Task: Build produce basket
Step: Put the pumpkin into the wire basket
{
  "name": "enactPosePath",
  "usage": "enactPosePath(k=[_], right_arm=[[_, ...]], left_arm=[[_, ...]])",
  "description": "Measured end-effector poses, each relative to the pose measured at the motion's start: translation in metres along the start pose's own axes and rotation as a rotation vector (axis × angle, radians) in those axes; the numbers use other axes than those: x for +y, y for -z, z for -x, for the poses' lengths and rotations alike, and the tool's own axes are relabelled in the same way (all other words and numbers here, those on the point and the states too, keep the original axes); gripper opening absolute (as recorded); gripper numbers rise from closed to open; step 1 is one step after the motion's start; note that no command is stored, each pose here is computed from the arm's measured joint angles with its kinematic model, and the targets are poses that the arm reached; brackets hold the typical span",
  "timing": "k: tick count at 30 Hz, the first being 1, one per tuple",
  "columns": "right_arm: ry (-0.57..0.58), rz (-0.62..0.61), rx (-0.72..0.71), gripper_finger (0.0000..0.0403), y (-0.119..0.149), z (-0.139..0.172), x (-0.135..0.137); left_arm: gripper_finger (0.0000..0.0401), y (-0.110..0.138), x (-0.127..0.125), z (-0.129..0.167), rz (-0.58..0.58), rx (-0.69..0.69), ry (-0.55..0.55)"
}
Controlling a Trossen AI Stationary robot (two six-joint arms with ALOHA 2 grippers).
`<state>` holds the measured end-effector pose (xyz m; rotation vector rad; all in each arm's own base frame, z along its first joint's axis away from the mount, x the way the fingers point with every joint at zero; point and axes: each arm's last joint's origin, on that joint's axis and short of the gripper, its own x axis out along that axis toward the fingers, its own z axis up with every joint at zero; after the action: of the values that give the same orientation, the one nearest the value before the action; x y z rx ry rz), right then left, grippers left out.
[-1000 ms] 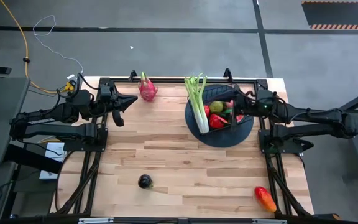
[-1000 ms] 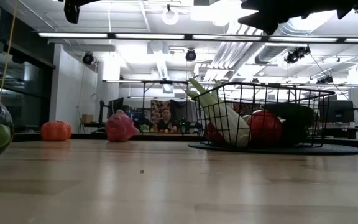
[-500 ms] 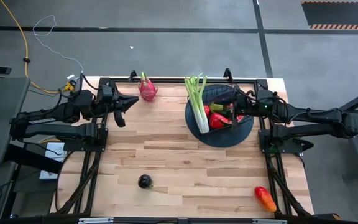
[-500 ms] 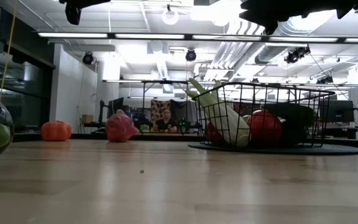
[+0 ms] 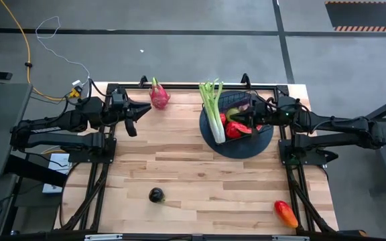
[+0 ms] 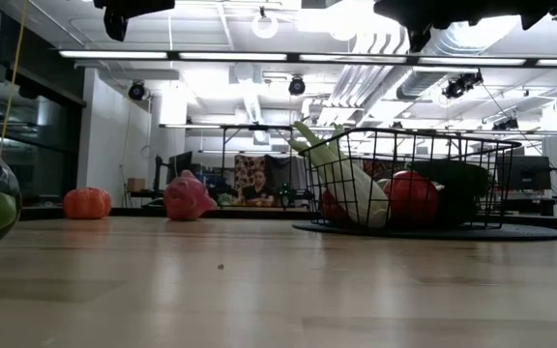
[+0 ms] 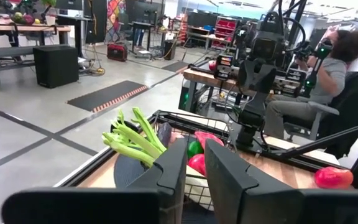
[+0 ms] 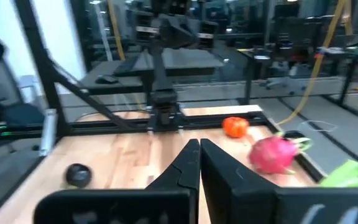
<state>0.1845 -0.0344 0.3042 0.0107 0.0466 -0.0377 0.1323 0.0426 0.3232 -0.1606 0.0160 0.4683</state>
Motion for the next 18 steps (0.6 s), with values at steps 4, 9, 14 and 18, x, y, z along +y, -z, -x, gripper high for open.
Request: enactPosePath(k=[4,9,14,18], right_arm=[[-0.062,-0.066,0.003,0.0002,0.0001,0.0,0.0018],[-0.102,-0.113,0.002,0.0001,-0.0003,0.0001,0.003],[-0.11,-0.127,-0.016,0.0,-0.0023,0.0003,0.0032],[-0.11,-0.151,-0.014,0.0,-0.0023,0.0003,0.0032]], left_arm=[[0.0059,0.0001,-0.0001,-0.0003,-0.009,0.002,0.003],[0.0071,0.0003,-0.0001,-0.0008,-0.056,0.003,-0.001],[0.0098,0.0009,-0.0002,-0.002,-0.098,0.007,-0.003],[0.0142,0.001,-0.0002,-0.0023,-0.088,0.008,-0.005]])
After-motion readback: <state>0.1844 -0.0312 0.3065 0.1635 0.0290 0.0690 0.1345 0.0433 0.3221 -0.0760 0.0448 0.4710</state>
